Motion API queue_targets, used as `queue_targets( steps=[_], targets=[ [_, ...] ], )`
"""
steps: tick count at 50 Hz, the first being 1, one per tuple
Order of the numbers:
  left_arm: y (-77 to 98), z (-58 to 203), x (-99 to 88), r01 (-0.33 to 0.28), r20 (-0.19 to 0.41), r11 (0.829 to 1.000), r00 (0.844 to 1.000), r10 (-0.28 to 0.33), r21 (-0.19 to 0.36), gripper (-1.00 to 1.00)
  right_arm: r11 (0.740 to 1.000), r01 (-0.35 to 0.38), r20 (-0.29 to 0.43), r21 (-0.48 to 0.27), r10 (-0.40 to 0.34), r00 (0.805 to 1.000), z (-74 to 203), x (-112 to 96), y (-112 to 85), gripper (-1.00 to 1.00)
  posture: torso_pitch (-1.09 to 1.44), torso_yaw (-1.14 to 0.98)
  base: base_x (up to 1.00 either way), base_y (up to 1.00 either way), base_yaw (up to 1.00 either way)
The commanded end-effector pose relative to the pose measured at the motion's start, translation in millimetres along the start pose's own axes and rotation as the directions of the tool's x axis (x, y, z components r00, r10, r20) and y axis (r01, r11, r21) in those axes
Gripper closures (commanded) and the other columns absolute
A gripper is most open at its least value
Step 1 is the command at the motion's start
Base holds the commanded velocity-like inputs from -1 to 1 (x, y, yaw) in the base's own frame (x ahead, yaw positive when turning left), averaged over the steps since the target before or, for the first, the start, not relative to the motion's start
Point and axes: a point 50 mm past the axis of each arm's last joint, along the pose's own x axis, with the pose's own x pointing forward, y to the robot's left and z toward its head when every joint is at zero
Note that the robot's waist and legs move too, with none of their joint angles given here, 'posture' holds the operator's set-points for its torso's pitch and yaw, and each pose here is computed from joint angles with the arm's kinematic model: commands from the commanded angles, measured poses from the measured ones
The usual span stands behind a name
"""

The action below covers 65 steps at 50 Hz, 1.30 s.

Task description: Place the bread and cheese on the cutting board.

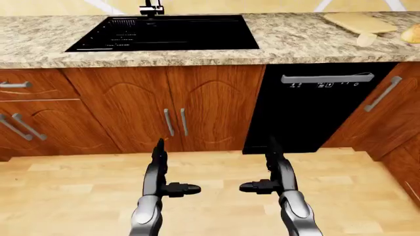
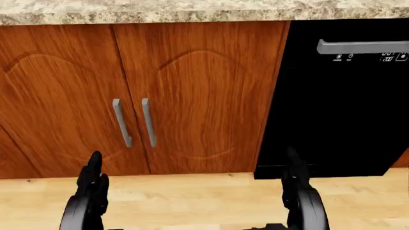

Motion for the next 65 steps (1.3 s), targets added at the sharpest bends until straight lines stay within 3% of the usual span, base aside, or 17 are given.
queue_targets(
  steps=[1, 13, 16, 18, 19, 21, 24, 25, 32, 37, 39, 45, 48, 50, 55, 58, 65],
  targets=[
    [-0.9, 32.6, 5.5, 0.008, 0.164, 1.0, 0.986, -0.008, -0.001, -1.0, 1.0, -0.006, 0.164, -0.001, 0.006, 0.986, 33.1, 3.9, 0.7, -1.0, 0.0, 0.0, 0.0, 0.0, 0.0],
    [0.4, 31.2, 7.4, 0.011, 0.149, 1.0, 0.989, -0.009, -0.015, -1.0, 1.0, -0.002, 0.152, -0.003, 0.002, 0.988, 30.9, 5.6, 0.8, -1.0, 0.0, 0.0, 0.0, 0.0, 0.0],
    [3.6, 33.3, 11.8, 0.032, 0.141, 0.996, 0.99, -0.02, -0.083, -1.0, 1.0, 0.013, 0.143, -0.023, -0.009, 0.99, 30.4, 6.1, 1.0, -1.0, 0.0, 0.0, 0.0, 0.0, 0.0],
    [7.3, 36.5, 20.5, 0.011, 0.139, 0.996, 0.99, 0.001, -0.084, -1.0, 1.0, -0.005, 0.12, -0.011, 0.006, 0.993, 32.0, 10.7, 1.2, -1.0, 0.0, 0.0, 0.0, 0.0, 0.0],
    [13.0, 36.6, 27.7, -0.039, 0.15, 0.998, 0.988, 0.045, -0.048, -1.0, 1.0, -0.004, 0.124, 0.031, 0.0, 0.992, 41.1, 12.8, 0.0, -1.0, 0.0, 0.0, 0.0, 0.0, 0.0],
    [16.7, 54.3, 31.5, -0.065, 0.195, 0.996, 0.978, 0.074, -0.055, -1.0, 0.999, 0.008, 0.134, 0.052, -0.015, 0.991, 54.6, 26.5, -5.6, -1.0, 0.0, 0.0, 0.0, 0.0, 0.0],
    [12.2, 94.1, 40.0, -0.024, 0.243, 0.995, 0.969, 0.047, -0.095, -1.0, 0.999, 0.029, 0.168, 0.028, -0.033, 0.985, 90.5, 38.9, -8.6, -1.0, 0.0, 0.0, 0.0, 0.0, 0.0],
    [8.5, 110.5, 48.1, -0.036, 0.271, 0.999, 0.962, 0.039, -0.015, -1.0, 0.999, 0.027, 0.181, 0.039, -0.033, 0.983, 104.0, 41.8, -9.1, -1.0, 0.0, 0.0, 0.0, 0.0, 0.0],
    [10.3, 202.5, 70.9, -0.045, 0.346, 0.999, 0.937, 0.043, -0.001, -1.0, 1.0, 0.012, 0.3, 0.006, -0.014, 0.954, 229.0, 58.1, -11.0, -1.0, 0.0, 0.0, 0.0, 0.0, 0.0],
    [6.1, 297.7, 53.9, -0.017, 0.449, 1.0, 0.894, 0.006, 0.019, -1.0, 0.999, 0.006, 0.425, -0.039, 0.011, 0.905, 336.6, 33.2, -8.3, -1.0, 0.0, 0.0, 0.0, 0.0, 0.0],
    [6.5, 332.1, 37.6, -0.037, 0.5, 0.998, 0.866, 0.011, 0.042, -1.0, 0.998, 0.022, 0.46, -0.056, 0.006, 0.888, 362.4, 23.5, -11.7, -1.0, 0.0, 0.0, 0.0, 0.0, 0.0],
    [29.3, 374.3, 1.4, -0.057, 0.555, 0.998, 0.831, 0.037, 0.018, -1.0, 0.997, 0.046, 0.547, -0.068, -0.002, 0.837, 414.2, -20.4, -28.7, -1.0, 0.0, 0.0, 0.0, 0.0, 0.0],
    [38.1, 381.6, -23.0, -0.065, 0.572, 0.997, 0.82, 0.024, 0.052, -1.0, 0.997, 0.049, 0.569, -0.062, -0.005, 0.822, 427.1, -38.7, -36.6, -1.0, 0.0, 0.0, 0.0, 0.0, 0.0],
    [48.1, 395.3, -53.9, -0.101, 0.61, 0.992, 0.791, 0.037, 0.072, -1.0, 0.997, 0.051, 0.592, -0.062, -0.004, 0.806, 436.7, -58.7, -43.1, -1.0, 0.0, 0.0, 0.0, 0.0, 0.0],
    [73.3, 381.8, -82.2, -0.142, 0.616, 0.987, 0.785, 0.063, 0.08, -1.0, 0.994, 0.063, 0.591, -0.088, 0.001, 0.807, 433.9, -85.8, -52.1, -1.0, 0.0, 0.0, 0.0, 0.0, 0.0],
    [91.0, 362.3, -87.7, -0.148, 0.604, 0.988, 0.791, 0.097, 0.035, -1.0, 0.995, 0.081, 0.59, -0.058, -0.032, 0.806, 425.4, -92.1, -64.8, -1.0, 0.0, 0.0, 0.0, 0.0, 0.0],
    [91.5, 357.2, -81.4, -0.15, 0.595, 0.988, 0.798, 0.098, 0.039, -1.0, 0.994, 0.093, 0.578, -0.066, -0.038, 0.815, 411.2, -95.7, -70.7, -1.0, 0.0, 0.0, 0.0, 0.0, 0.0]
  ],
)
